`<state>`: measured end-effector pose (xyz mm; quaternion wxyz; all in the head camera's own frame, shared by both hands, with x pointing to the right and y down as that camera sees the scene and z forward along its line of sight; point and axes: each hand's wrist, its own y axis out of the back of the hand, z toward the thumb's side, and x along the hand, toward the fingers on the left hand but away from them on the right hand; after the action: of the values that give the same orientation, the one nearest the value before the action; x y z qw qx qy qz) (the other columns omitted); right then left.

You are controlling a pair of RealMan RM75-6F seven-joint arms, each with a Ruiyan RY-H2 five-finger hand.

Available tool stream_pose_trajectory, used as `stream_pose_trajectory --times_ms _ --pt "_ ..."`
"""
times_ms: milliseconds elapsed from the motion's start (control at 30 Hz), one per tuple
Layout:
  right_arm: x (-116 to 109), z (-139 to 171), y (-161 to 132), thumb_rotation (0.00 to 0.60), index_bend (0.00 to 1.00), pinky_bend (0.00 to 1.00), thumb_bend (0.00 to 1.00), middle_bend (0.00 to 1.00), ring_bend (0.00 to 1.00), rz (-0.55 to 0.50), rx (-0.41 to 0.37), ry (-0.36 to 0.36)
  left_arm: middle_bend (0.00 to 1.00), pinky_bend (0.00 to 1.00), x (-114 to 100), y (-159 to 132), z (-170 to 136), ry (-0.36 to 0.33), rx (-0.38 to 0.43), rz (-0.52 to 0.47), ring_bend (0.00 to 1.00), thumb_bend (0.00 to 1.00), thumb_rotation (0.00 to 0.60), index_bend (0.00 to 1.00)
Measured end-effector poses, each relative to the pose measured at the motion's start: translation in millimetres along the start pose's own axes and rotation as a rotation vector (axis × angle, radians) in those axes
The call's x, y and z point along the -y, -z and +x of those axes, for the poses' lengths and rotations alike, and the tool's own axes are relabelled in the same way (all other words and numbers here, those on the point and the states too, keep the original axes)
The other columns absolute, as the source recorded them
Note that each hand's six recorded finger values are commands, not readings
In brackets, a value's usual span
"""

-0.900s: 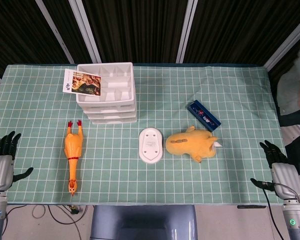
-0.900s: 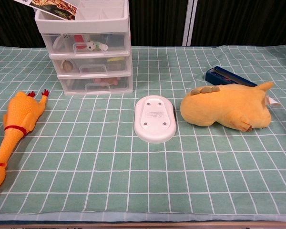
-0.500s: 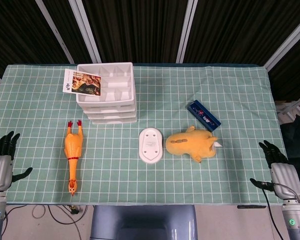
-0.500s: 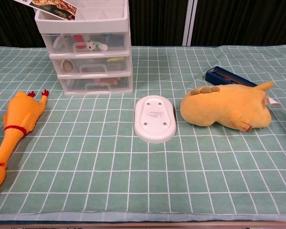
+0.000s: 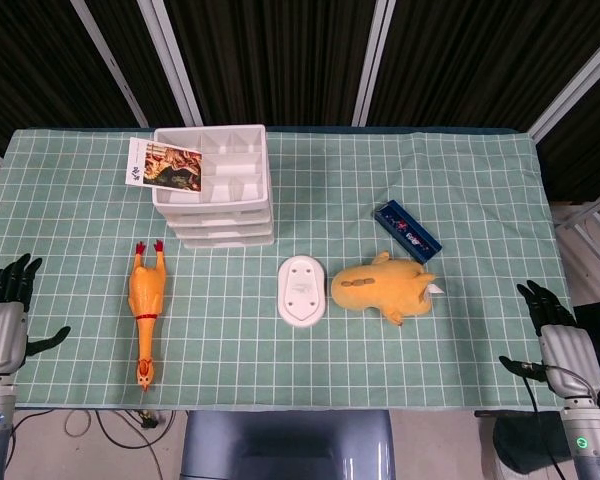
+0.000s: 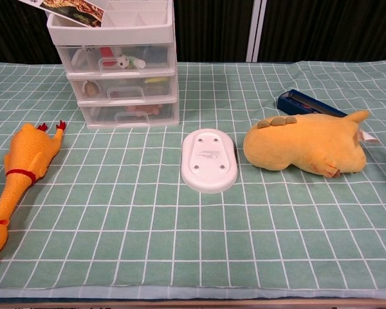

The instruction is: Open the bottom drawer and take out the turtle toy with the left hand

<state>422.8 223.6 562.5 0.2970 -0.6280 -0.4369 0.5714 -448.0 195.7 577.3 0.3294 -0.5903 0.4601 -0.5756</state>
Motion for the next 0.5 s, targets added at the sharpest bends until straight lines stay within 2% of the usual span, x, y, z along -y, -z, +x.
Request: stream_pose_trajectory --times_ms 67,133,167,233,367,500 --pt "0.1 0.0 0.4 0.6 0.0 0.19 0.12 0.0 0.0 -0.003 0.001 0.0 0.36 0.54 -3.8 -8.4 8.1 -0.013 0.015 -0.021 0.37 0.42 0.6 0.0" --pt "0.2 0.0 1.3 0.6 0.0 0.19 0.12 0.0 0.0 -0.003 0.002 -0.001 0.58 0.69 -7.2 -19.3 17.5 -0.026 0.034 -0.045 0.57 0.54 0.6 0.01" --pt "0.3 0.0 1.6 0.6 0.0 0.19 0.12 0.0 0.0 -0.004 0.003 -0.002 0.68 0.76 -8.4 -24.3 21.7 -0.033 0.039 -0.058 0.66 0.59 0.6 0.03" --pt "0.3 -0.2 2.0 0.6 0.0 0.19 0.12 0.0 0.0 -0.007 0.004 -0.003 0.79 0.84 -8.9 -37.0 31.6 -0.041 0.047 -0.092 0.76 0.64 0.6 0.05" --pt "0.3 -0.2 2.2 0.6 0.0 0.19 0.12 0.0 0.0 -0.007 0.003 -0.005 0.85 0.95 -1.8 -62.1 47.3 -0.007 0.049 -0.169 0.88 0.7 0.6 0.07" --pt "0.8 -0.5 3.0 0.6 0.0 0.19 0.12 0.0 0.0 -0.012 0.006 -0.007 0.87 0.99 11.8 -86.9 58.1 0.078 0.032 -0.279 0.91 0.7 0.6 0.08"
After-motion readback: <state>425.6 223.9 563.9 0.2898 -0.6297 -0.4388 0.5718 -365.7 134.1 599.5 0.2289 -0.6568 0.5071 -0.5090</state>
